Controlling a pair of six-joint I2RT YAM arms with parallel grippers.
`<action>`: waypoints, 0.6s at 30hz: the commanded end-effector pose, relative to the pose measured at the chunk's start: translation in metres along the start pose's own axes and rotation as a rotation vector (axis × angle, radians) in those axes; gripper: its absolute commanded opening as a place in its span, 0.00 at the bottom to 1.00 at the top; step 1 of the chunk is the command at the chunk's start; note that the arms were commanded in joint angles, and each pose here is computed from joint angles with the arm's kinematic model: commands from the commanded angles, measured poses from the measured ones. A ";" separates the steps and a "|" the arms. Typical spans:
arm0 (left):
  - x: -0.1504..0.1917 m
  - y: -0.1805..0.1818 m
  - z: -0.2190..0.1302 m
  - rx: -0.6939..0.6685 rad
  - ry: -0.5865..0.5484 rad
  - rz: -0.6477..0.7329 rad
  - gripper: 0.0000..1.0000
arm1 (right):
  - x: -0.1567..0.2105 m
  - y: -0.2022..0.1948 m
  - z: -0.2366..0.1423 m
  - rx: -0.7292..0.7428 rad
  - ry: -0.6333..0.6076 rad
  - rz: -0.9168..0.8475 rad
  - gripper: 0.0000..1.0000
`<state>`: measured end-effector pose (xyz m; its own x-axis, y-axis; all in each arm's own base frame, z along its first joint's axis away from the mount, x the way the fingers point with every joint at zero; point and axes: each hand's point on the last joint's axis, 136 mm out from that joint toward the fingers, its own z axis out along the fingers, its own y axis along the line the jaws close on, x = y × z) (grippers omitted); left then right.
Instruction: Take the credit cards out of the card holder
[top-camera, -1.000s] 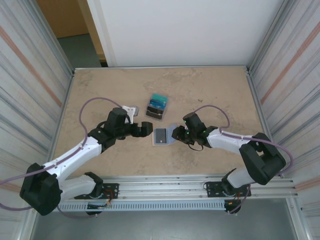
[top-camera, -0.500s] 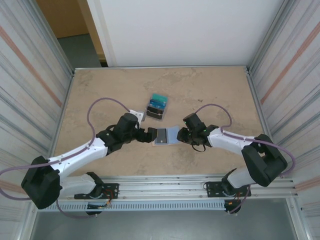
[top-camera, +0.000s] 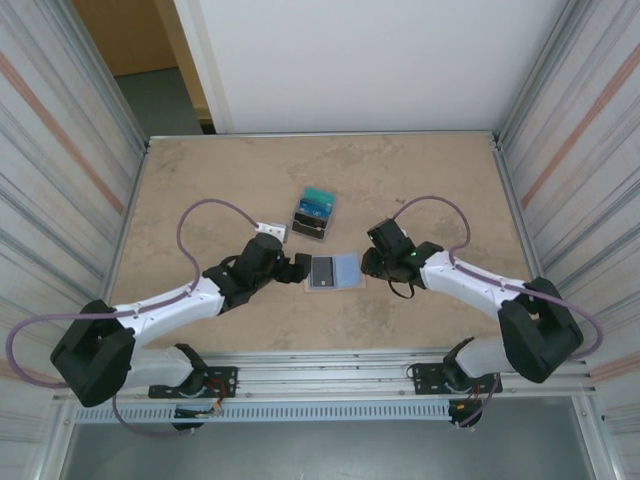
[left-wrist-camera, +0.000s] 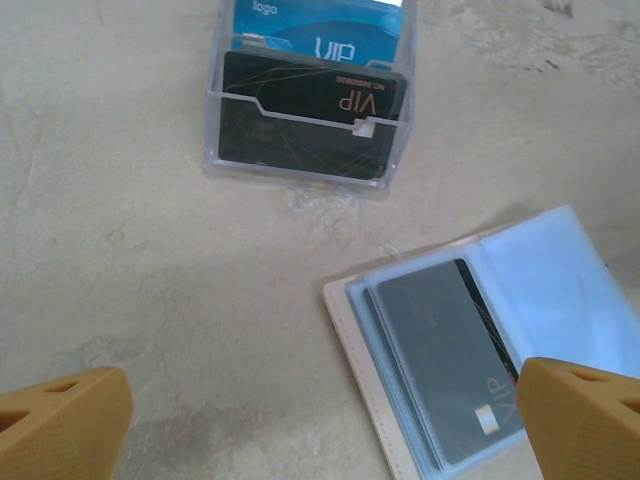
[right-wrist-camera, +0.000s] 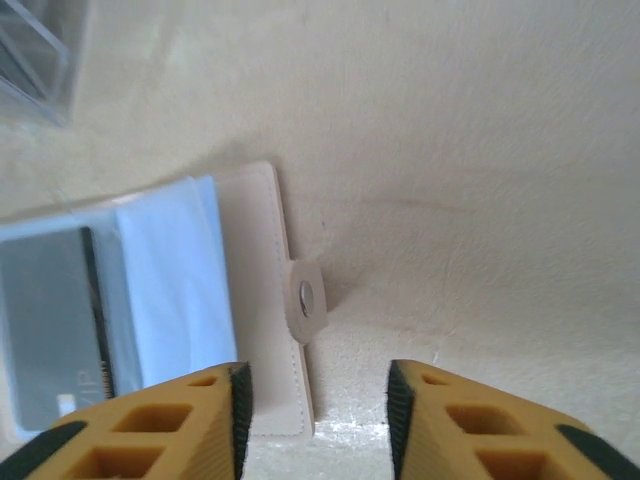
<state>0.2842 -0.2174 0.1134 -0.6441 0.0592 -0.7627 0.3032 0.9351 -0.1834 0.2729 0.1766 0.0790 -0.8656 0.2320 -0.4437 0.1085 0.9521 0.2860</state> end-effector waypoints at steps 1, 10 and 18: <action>-0.003 0.007 0.005 -0.042 -0.046 -0.046 0.99 | -0.028 -0.006 -0.030 0.037 -0.122 -0.017 0.49; 0.008 0.009 0.011 -0.062 -0.023 -0.036 0.99 | -0.055 0.025 -0.071 -0.111 -0.303 -0.059 0.99; 0.008 0.008 0.013 -0.065 -0.024 -0.028 0.99 | -0.057 0.072 -0.078 -0.227 -0.318 -0.188 0.99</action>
<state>0.2876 -0.2158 0.0992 -0.6445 0.0383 -0.7636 0.2602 0.9501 -0.1719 0.2833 0.1989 0.1687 -0.7040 0.1723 -0.6890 -0.1044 0.9345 0.3403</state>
